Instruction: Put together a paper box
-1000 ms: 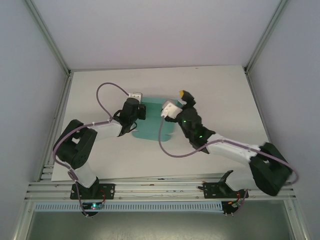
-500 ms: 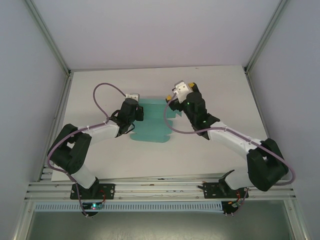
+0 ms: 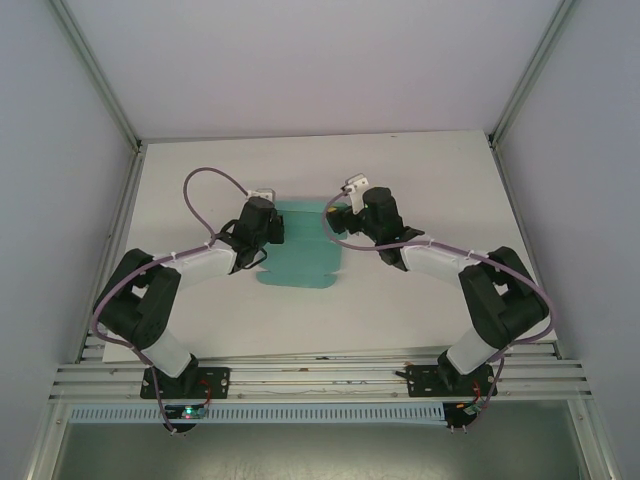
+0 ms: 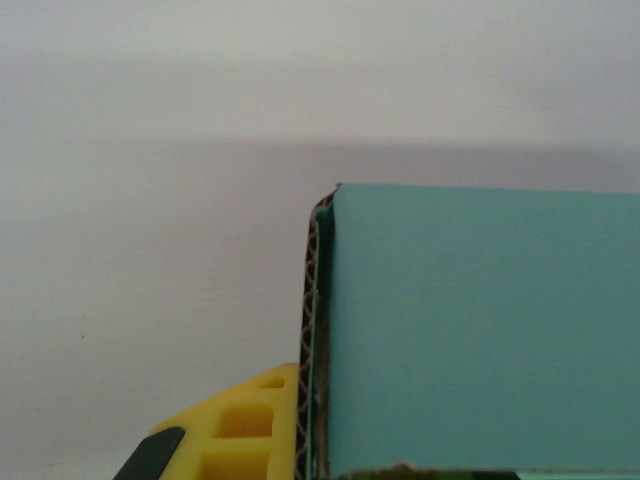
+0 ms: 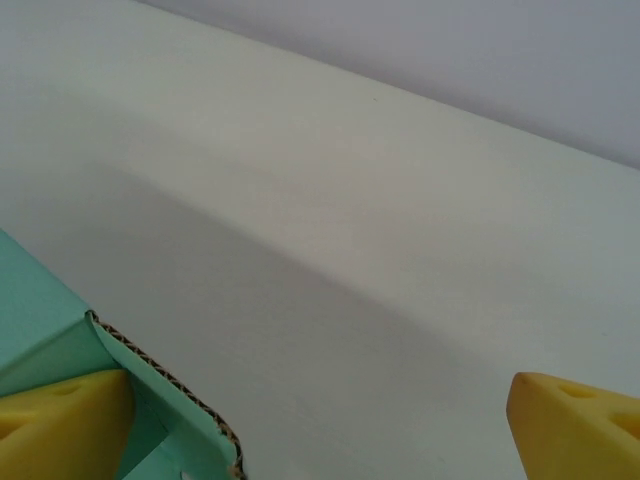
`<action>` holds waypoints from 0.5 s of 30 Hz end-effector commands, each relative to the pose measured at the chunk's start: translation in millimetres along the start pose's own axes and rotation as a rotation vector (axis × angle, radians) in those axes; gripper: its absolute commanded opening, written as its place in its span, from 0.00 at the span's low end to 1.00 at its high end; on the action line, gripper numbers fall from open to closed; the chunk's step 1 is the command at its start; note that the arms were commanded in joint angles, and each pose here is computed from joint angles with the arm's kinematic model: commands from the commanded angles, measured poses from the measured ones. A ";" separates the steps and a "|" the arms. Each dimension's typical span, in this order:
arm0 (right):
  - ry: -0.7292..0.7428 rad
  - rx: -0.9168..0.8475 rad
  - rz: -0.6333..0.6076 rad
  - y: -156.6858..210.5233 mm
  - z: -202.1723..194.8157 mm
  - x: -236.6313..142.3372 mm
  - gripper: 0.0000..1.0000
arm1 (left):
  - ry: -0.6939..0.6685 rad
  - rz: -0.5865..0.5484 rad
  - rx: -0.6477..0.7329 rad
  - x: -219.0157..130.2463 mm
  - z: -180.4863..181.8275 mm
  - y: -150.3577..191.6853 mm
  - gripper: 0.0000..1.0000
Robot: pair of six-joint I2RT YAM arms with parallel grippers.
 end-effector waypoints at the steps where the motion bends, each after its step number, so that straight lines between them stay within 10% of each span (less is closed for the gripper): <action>1: -0.109 0.110 -0.064 -12.9 16.4 0.7 0.95 | 0.065 -0.075 -0.046 -13.0 -13.2 -25.2 0.00; 15: 0.036 0.564 -0.335 -33.1 -13.3 0.7 0.98 | 0.128 -0.064 -0.091 -13.8 -23.9 -24.8 0.00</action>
Point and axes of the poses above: each hand's point on the last joint's axis, 136 mm out from that joint toward the fingers, its own x axis out along the fingers, its own z axis along the line the jaws close on, y = z × x, the point moved 1 cm from there along -x, back along the fingers, and after that the axes turned 5 degrees about x, right-handed, at the moved point
